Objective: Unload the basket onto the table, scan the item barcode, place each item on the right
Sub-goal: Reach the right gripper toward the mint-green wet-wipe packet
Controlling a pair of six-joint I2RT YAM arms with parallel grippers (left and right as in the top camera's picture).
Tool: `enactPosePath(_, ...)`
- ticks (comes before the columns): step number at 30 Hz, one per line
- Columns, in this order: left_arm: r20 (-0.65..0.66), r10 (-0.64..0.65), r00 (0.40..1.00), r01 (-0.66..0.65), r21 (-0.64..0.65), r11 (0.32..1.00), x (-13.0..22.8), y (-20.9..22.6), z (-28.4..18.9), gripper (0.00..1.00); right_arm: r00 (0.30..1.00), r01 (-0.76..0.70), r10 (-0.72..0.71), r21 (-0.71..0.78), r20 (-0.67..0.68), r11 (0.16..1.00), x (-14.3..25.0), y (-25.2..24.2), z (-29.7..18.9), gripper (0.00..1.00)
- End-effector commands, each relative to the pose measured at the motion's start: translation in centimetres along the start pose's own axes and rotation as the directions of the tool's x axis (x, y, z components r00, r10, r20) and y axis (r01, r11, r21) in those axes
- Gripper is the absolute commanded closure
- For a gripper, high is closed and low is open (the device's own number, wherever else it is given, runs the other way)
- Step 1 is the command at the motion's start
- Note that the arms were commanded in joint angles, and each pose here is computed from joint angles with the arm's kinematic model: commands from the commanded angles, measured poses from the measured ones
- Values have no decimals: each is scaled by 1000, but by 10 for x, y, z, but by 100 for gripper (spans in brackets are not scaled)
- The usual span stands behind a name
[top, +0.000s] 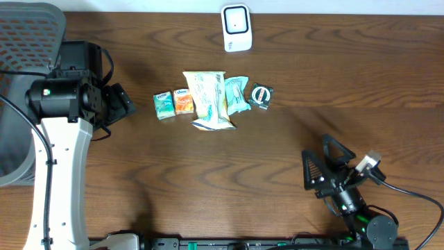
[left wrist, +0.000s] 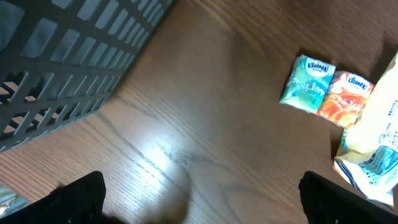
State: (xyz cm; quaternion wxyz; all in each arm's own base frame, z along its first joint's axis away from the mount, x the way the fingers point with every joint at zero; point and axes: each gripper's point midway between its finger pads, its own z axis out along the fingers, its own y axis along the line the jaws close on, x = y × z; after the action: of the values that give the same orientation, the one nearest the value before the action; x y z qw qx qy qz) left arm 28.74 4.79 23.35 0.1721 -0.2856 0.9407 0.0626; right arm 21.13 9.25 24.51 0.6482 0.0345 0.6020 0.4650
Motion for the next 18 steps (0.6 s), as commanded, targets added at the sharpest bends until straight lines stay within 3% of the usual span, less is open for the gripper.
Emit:
enactPosePath(1,-5,-10,1000,10,-24,1000,0,4,3,2,1000,-4,4,-83,-7,997,-1,18,-1,1)
enactPosePath(7,-5,-10,1000,10,-24,1000,0,4,3,3,974,123,-102,-95,202,988,-47,38,-6,1)
enactPosePath(12,-5,-10,1000,10,-24,1000,0,4,3,2,901,326,-310,-3,304,945,-83,54,-8,1)
enactPosePath(13,-5,-10,1000,10,-24,1000,0,4,3,2,860,404,-392,31,326,914,-102,68,-5,1)
enactPosePath(18,-5,-10,1000,10,-24,1000,0,4,3,2,830,521,-522,63,197,852,-127,86,28,1)
